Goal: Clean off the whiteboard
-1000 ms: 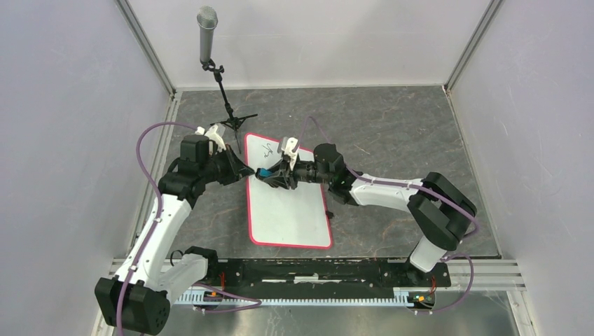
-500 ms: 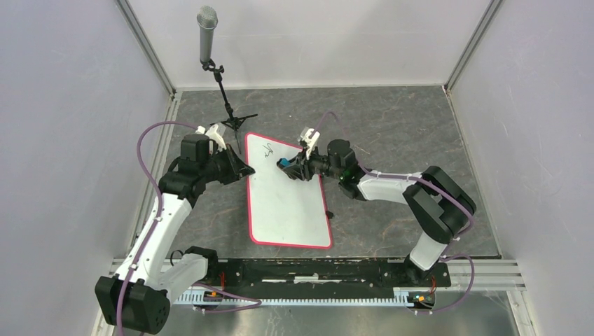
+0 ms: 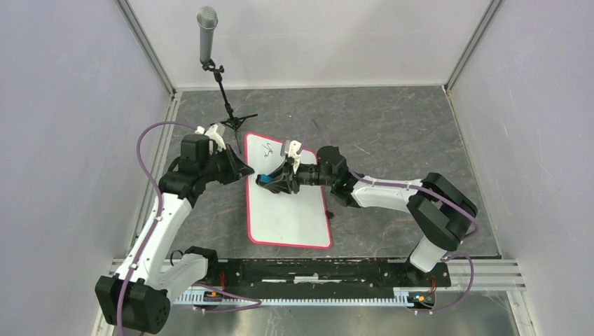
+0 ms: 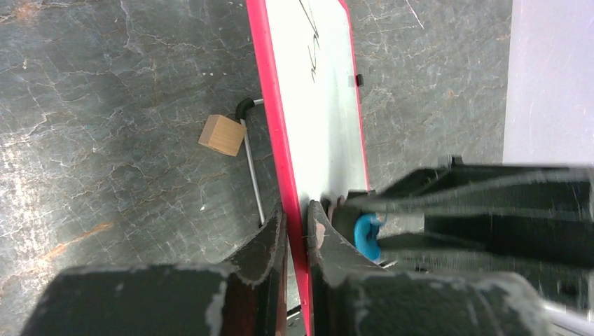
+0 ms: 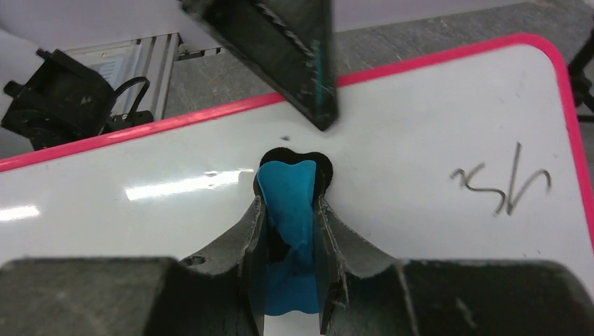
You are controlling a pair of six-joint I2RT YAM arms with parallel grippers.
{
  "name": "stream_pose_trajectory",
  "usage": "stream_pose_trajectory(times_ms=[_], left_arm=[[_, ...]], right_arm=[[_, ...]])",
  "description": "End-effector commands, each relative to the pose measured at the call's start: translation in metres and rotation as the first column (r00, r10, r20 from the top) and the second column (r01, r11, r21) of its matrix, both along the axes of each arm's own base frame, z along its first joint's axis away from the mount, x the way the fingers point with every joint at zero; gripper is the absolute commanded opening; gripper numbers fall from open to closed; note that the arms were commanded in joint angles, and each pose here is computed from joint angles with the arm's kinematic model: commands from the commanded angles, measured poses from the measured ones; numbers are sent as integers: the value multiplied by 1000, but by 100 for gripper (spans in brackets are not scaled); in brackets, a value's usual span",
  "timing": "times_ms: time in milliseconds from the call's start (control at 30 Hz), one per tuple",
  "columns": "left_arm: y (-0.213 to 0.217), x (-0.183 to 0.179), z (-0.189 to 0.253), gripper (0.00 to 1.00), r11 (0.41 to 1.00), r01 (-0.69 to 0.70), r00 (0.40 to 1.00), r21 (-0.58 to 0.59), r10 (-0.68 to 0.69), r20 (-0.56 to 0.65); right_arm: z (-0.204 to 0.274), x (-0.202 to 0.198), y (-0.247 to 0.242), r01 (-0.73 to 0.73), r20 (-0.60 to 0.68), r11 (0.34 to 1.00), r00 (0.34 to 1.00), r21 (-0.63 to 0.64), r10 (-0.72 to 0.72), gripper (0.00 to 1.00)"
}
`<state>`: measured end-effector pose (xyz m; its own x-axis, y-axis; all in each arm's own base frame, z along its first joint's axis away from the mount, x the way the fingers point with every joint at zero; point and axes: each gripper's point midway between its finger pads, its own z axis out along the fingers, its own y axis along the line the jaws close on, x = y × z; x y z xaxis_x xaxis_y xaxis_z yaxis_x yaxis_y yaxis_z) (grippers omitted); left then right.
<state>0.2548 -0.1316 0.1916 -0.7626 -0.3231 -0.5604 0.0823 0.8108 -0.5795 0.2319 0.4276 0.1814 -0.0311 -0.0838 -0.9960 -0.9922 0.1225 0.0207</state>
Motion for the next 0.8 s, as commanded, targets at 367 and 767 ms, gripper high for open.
stream_pose_trajectory(times_ms=[367,767], left_arm=[[7,-4,-16,2,985,106,994,138,-110,22],[15,0,-17,2,979,81,996,186,-87,24]], right_arm=[[-72,77,-59,324,-526,945,796,-50,-301,22],[-31,88,47,235,-379,955,879,-182,-289,21]])
